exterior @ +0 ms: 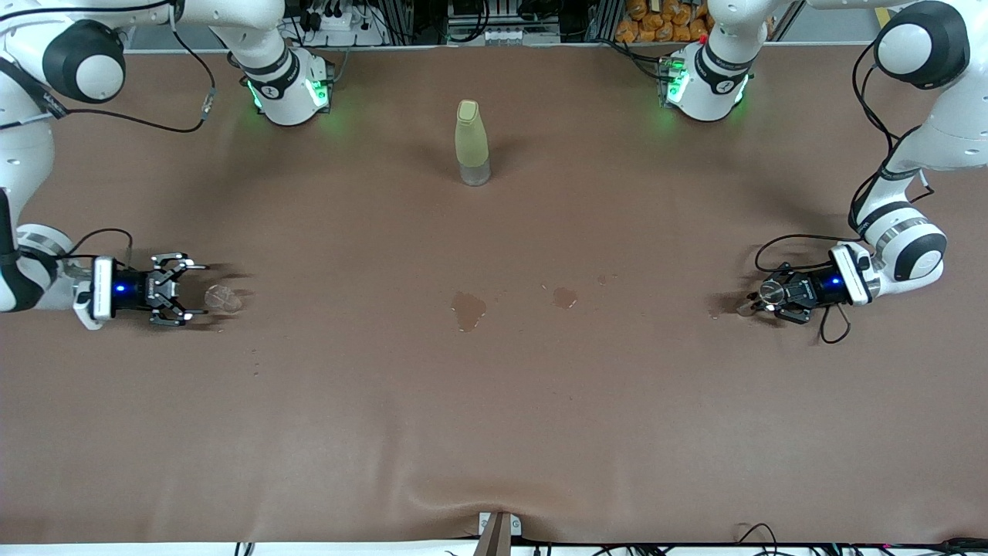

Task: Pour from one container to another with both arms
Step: 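Lower the beaker with the right gripper while the left gripper lowers the jigger, then open the right gripper off the beaker while the left gripper releases the jigger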

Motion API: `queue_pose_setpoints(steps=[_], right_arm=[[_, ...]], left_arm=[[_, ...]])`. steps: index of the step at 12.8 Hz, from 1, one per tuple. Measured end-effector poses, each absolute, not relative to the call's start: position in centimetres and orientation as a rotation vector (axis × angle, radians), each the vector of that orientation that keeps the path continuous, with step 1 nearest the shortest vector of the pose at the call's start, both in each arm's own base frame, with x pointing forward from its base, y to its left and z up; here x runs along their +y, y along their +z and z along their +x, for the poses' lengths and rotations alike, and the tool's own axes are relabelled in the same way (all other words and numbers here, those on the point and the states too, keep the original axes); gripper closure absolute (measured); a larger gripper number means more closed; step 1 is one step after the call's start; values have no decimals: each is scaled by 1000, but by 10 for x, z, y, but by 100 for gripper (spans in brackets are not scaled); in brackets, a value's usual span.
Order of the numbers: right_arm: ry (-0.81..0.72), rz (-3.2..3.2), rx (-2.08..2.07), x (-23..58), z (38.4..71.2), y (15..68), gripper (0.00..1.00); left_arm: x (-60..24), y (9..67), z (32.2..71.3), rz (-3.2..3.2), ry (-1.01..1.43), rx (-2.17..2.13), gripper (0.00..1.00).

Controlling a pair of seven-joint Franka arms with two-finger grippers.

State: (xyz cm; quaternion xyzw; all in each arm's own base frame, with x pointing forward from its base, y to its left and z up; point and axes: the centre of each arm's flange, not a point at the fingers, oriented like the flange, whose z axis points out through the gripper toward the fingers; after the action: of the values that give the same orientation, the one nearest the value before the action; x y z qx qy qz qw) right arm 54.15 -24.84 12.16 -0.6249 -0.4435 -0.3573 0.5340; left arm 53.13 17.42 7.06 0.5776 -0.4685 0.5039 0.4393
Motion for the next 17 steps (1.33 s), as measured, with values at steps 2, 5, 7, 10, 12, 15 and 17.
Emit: queue_pose_setpoints(steps=[2, 5, 7, 10, 12, 15, 17], right_arm=[[-747, -1552, -1030, -256, 549, 150, 0], [-600, -1677, -997, -265, 569, 213, 0], [-431, -1842, -954, -269, 585, 277, 0], [-276, -2142, -928, -250, 599, 393, 0], [-213, -2256, -871, -230, 602, 433, 0], [-130, -2393, -790, -194, 615, 454, 0], [-87, -2482, -732, -156, 626, 472, 0]], left_arm=[[174, 70, 531, 1433, 1252, -1163, 74], [174, 70, 531, 1430, 1253, -1161, 52], [177, 72, 533, 1426, 1247, -1182, 32], [201, 80, 534, 1417, 1204, -1267, 0], [222, 90, 535, 1405, 1182, -1327, 0], [254, 108, 540, 1402, 1168, -1407, 0], [271, 133, 552, 1423, 1112, -1468, 0]])
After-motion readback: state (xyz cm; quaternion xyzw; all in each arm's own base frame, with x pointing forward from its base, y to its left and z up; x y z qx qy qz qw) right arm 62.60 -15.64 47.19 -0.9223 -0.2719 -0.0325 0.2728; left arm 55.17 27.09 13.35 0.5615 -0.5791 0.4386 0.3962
